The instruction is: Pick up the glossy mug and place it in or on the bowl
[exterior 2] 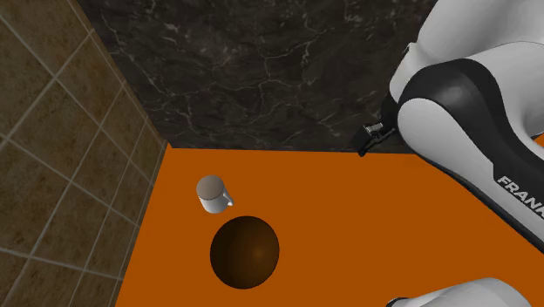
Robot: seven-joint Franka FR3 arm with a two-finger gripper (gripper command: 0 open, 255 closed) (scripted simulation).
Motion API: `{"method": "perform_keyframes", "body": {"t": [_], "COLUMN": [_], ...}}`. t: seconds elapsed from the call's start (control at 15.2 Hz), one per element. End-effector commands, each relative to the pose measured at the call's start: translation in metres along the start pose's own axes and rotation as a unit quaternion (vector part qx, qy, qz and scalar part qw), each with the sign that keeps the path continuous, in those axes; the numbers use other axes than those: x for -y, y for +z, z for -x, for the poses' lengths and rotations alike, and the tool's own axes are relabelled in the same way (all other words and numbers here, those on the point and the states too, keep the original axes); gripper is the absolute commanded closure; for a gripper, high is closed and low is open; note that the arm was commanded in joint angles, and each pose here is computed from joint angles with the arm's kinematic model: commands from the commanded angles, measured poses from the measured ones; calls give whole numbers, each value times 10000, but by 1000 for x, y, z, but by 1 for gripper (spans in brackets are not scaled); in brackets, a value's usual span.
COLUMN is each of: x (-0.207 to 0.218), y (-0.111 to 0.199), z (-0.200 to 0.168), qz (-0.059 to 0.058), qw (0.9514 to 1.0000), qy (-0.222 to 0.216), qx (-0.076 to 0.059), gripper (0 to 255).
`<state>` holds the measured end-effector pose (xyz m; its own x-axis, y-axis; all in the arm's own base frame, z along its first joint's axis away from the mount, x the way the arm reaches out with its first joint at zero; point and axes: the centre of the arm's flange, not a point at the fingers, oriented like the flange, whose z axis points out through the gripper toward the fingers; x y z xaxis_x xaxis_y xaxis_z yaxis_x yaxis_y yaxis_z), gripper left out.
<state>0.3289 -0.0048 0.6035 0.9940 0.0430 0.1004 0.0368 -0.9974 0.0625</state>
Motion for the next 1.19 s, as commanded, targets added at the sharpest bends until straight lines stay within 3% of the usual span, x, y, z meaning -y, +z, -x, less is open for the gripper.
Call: {"method": "perform_keyframes", "body": {"t": [0.0,1.12], "x": [0,168], "y": [0,93], "z": [0,-112], "qz": [0,-243], "qw": [10000,9964], "qy": [0,-778], "qx": [0,235], "gripper": [0,0]}}
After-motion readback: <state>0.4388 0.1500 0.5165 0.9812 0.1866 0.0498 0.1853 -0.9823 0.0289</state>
